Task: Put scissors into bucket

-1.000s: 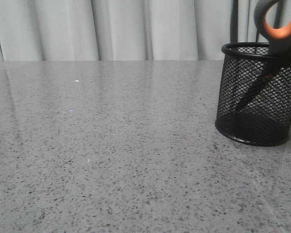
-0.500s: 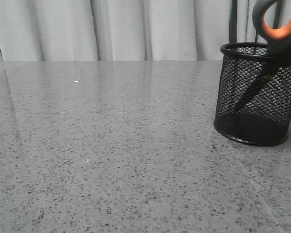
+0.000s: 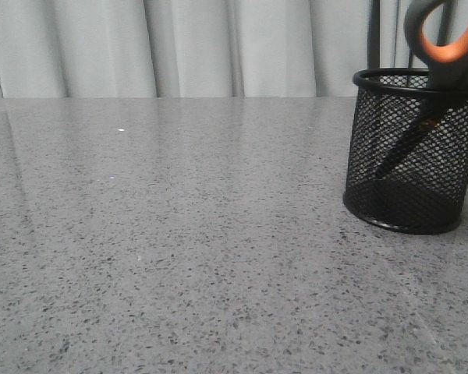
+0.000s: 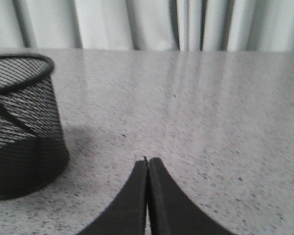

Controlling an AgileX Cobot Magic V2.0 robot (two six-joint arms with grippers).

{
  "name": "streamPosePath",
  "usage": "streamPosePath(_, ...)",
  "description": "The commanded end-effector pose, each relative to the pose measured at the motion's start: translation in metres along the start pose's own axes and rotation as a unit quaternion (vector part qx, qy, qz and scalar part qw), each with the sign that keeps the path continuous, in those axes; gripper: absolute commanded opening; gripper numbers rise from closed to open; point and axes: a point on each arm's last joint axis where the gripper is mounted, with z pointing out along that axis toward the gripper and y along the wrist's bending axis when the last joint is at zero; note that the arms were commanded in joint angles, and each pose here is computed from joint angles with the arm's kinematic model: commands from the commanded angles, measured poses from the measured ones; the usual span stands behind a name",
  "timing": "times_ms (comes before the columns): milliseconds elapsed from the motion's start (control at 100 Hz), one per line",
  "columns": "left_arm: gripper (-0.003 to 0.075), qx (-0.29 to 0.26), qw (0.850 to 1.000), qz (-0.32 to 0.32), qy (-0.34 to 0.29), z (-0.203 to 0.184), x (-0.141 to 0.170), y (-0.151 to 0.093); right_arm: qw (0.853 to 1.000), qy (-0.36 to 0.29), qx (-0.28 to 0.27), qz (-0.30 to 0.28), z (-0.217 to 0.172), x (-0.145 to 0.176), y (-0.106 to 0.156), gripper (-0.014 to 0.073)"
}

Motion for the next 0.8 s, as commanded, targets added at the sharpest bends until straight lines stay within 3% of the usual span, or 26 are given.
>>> streamPosePath(0,-0.0020,-0.001,1.000,-0.011,-0.010,0.005,0.009,0.000,1.000,-0.021,0.005,-0.003,-0.002,0.000,0.000,-0.0050)
streamPosePath(230,-0.0020,-0.001,1.000,-0.011,-0.011,0.005,0.008,0.000,0.998,0.055,0.030,-0.001,-0.012,0.019,-0.005,-0.0050)
streamPosePath(790,-0.0020,-0.001,1.000,-0.010,-0.010,0.005,0.009,0.000,0.998,0.051,0.029,-0.023,-0.012,0.018,-0.005,-0.0050)
